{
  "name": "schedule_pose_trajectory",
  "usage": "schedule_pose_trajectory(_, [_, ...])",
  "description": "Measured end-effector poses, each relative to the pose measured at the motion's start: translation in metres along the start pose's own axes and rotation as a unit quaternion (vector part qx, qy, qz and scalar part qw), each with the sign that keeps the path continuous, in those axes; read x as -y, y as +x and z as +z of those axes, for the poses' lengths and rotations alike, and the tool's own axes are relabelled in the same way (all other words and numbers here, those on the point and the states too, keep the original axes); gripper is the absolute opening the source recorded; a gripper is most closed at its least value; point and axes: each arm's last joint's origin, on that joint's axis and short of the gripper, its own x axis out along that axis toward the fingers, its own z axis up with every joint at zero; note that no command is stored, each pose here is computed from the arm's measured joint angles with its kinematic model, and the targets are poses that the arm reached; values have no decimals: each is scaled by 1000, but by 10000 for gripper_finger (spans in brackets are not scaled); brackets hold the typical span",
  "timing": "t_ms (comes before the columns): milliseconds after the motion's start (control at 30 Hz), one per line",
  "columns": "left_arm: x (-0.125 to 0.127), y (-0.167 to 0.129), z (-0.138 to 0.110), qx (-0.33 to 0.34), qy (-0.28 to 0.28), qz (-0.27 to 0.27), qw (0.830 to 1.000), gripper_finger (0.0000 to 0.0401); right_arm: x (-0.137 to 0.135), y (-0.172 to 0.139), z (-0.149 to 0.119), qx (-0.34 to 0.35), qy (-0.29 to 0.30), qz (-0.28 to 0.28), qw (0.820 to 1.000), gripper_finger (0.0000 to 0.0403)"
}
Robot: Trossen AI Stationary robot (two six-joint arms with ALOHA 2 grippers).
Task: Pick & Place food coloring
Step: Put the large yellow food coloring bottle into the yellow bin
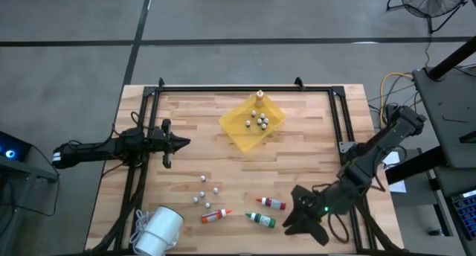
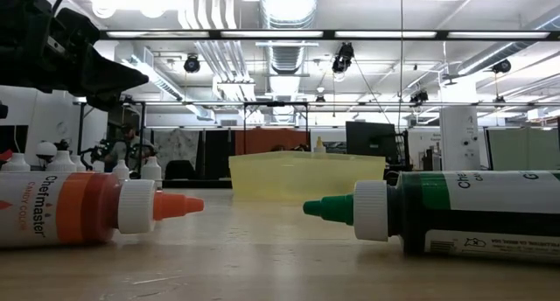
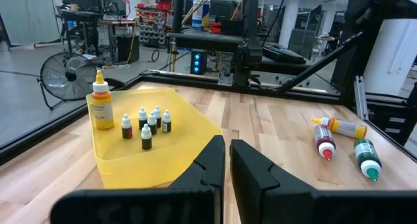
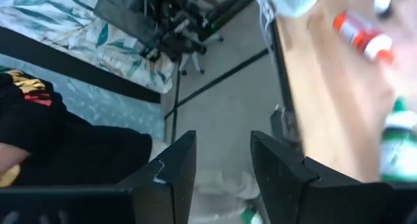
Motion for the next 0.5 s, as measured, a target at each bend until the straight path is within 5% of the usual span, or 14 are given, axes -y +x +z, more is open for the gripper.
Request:
schedule_pose_trajectory(333, [0, 0, 0, 0, 0, 0, 1000, 0, -7, -1, -27, -66, 117, 6, 991, 134])
schedule_pose_trajectory(500, [0, 0, 0, 0, 0, 0, 1000, 0, -1, -3, -40, -130, 189, -42, 972, 130])
